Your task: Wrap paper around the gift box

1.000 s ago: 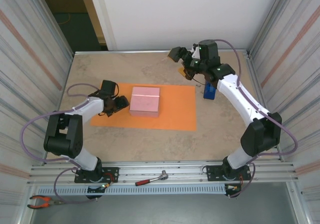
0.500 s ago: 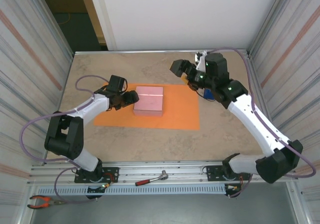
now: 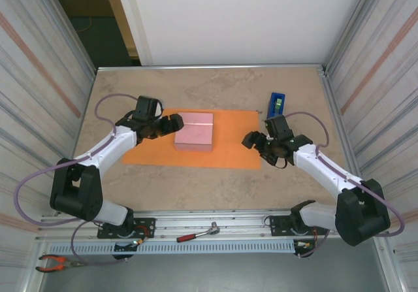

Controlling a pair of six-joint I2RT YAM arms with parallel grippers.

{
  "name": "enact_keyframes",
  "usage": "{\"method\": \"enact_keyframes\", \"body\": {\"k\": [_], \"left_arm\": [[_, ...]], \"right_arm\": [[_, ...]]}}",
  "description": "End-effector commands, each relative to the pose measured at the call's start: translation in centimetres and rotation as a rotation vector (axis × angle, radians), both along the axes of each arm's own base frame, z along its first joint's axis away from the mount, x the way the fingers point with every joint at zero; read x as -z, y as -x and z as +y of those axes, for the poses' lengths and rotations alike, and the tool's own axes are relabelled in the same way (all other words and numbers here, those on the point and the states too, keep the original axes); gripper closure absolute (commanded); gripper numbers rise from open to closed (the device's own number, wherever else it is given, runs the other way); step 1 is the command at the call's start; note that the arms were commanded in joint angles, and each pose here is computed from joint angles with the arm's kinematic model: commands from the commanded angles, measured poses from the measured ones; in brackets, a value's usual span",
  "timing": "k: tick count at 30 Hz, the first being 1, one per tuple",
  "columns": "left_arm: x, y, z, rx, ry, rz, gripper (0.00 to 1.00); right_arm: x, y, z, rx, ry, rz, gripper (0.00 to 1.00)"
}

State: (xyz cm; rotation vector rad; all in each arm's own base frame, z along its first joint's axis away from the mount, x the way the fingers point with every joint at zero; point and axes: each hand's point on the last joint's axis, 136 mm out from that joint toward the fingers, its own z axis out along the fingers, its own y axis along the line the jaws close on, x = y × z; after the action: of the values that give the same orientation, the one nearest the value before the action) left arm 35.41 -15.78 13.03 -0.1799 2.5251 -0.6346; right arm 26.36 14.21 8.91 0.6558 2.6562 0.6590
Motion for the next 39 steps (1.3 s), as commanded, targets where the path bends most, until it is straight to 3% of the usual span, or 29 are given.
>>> {"method": "enact_keyframes", "body": {"k": [1,11,18,21,26,39], "left_arm": [[-0.9,0.6,-1.5,0.097,0.043,-0.007,0.17],[-1.2,0.6,-2.8,0.152,0.096,-0.029,0.16],[-0.9,0.6,-3.2,0.161,0.121,-0.028,0.15],[-0.6,0.7,-3.1,0.167,0.116,-0.024,0.15],[-0.3,0.9,-3.1,0.172,0.111,-0.018,0.15],[0.0,1.0,-3.0,0.170,0.118,-0.012,0.15]], "right_arm": [[1.3,0.7,-1.7,0.022,0.069,0.010,0.17],[4.4,1.0,-2.0,0.022,0.166,0.081,0.27],[6.4,1.2,-0.5,-0.017,0.195,0.120,0.30],[7.0,1.2,0.6,-0.040,0.185,0.128,0.36],[6.6,0.2,2.1,-0.064,0.161,0.075,0.49],[4.5,-2.0,4.3,-0.070,0.092,-0.002,0.57]]}}
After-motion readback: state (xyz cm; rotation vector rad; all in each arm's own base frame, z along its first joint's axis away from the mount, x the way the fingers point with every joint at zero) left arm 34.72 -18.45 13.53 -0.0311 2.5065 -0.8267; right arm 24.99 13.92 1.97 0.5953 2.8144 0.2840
